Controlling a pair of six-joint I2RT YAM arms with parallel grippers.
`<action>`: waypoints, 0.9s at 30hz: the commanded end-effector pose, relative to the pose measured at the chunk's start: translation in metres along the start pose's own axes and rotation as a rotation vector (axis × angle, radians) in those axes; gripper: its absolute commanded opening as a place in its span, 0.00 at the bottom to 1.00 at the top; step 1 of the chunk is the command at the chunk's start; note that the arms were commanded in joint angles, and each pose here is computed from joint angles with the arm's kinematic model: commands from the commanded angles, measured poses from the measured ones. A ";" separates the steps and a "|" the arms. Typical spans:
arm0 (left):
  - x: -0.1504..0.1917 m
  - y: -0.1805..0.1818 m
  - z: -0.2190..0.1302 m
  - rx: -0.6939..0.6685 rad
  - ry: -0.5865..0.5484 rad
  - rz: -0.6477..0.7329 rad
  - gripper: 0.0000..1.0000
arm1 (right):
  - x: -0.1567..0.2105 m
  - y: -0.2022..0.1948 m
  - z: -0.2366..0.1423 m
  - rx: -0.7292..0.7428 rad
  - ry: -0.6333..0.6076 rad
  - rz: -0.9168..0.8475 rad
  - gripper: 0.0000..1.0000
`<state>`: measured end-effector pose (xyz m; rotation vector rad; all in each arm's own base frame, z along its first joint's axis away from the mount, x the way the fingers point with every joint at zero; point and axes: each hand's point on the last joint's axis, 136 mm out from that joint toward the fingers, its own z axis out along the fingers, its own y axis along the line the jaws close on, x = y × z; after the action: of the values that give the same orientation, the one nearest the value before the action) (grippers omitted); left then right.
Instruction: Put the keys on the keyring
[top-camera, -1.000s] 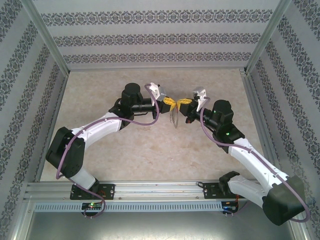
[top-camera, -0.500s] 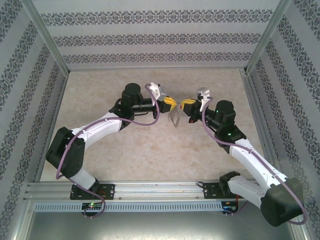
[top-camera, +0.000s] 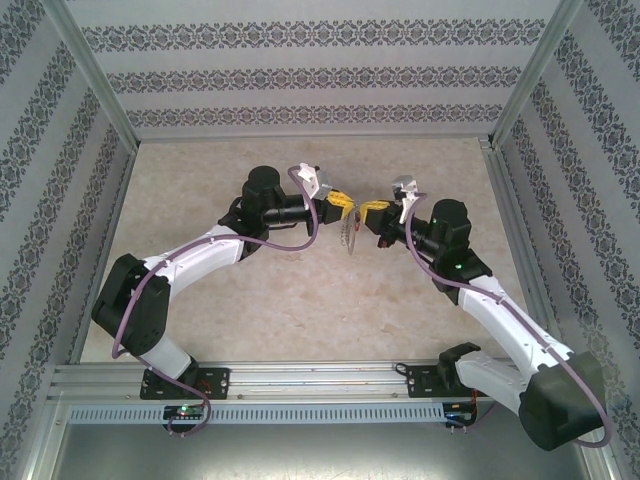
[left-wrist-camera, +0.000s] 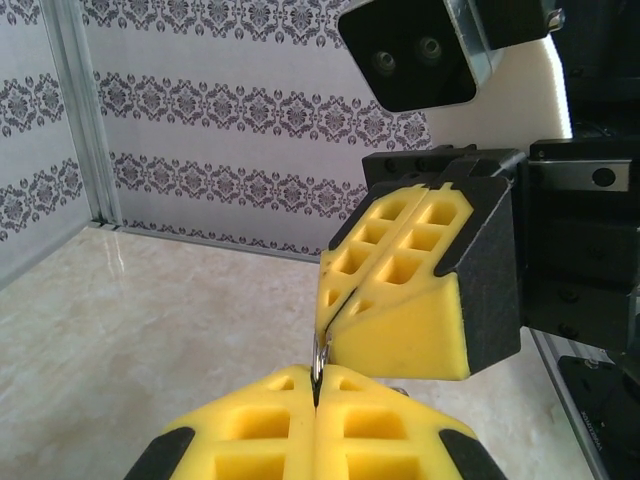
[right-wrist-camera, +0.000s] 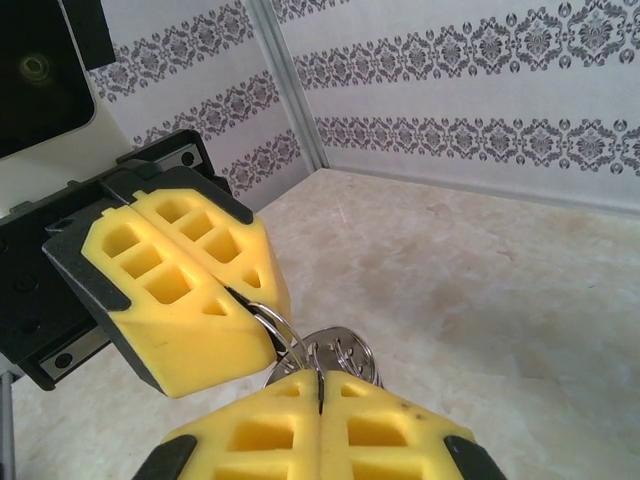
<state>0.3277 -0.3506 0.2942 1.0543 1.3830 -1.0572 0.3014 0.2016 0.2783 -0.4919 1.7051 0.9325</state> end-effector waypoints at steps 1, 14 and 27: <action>-0.032 -0.014 -0.003 0.029 -0.095 0.071 0.00 | 0.004 -0.004 -0.001 -0.011 0.007 0.036 0.00; -0.027 -0.010 0.000 0.024 -0.111 0.052 0.00 | -0.009 -0.038 -0.029 0.094 -0.092 0.168 0.42; -0.030 -0.005 -0.007 0.062 -0.183 -0.032 0.00 | -0.038 -0.004 -0.025 -0.099 -0.144 0.151 0.52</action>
<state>0.3263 -0.3507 0.3062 0.9752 1.3166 -1.1512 0.3078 0.1664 0.2877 -0.2836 1.6815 1.0850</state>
